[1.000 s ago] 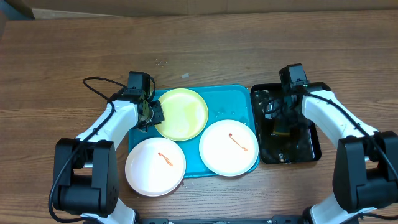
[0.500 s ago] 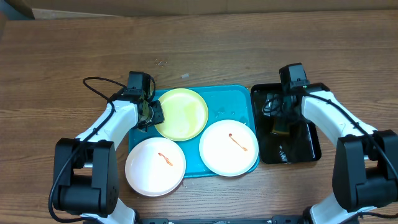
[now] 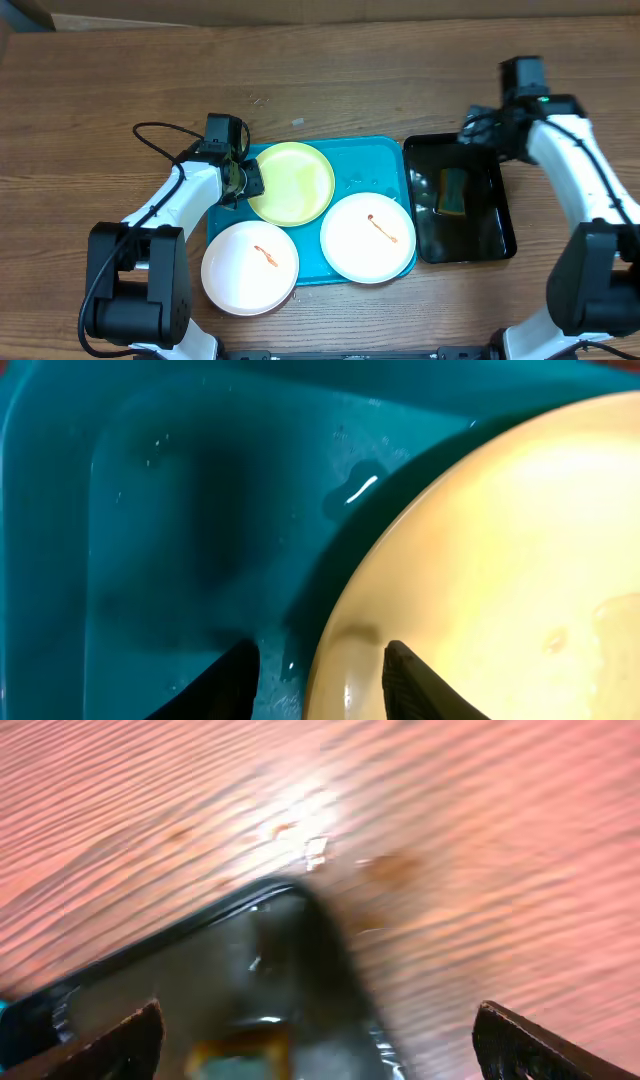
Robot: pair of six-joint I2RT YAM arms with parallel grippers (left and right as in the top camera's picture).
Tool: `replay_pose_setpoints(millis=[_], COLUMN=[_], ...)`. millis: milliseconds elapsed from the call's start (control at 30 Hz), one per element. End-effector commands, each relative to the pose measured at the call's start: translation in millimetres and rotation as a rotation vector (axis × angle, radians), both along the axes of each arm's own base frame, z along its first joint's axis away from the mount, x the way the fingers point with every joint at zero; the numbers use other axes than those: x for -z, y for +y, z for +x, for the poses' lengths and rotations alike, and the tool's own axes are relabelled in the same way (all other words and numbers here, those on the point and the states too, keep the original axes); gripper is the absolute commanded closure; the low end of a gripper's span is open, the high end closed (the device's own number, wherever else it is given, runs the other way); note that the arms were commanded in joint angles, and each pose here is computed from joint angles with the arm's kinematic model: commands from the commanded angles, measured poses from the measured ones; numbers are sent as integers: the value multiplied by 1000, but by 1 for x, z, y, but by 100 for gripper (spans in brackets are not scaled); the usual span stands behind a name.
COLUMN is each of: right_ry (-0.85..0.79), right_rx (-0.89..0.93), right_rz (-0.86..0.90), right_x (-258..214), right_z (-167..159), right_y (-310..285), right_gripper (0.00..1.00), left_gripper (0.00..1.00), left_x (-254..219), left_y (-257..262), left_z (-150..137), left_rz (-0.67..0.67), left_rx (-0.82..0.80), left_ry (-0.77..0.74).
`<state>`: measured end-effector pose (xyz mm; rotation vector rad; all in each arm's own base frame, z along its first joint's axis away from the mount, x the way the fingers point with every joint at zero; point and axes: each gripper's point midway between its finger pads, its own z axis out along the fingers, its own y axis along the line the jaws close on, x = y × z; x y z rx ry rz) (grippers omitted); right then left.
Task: Clean dirty plates on tray and stack at the side
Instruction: 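Release the sponge in the black tray and raise the right gripper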
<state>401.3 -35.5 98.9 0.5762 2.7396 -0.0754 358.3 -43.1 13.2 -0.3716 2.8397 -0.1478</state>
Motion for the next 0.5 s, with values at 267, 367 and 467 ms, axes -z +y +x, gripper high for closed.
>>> replay_pose_setpoints(millis=[267,367,467], right_ry=[14,15,15], right_rx=[118,118,118], right_rz=[24,24,24], right_x=[-3,-3,-3], right_z=[-9,-9,-9], right_y=[-44,-44,-44], right_gripper=[0,0,0], left_gripper=[61,73,93], left_x=[19,20,20], left_y=[6,6,6], left_z=[-8,-8,-8], left_rz=[14,14,15], left_rx=[-16,-16,-15], left_ry=[55,58,58])
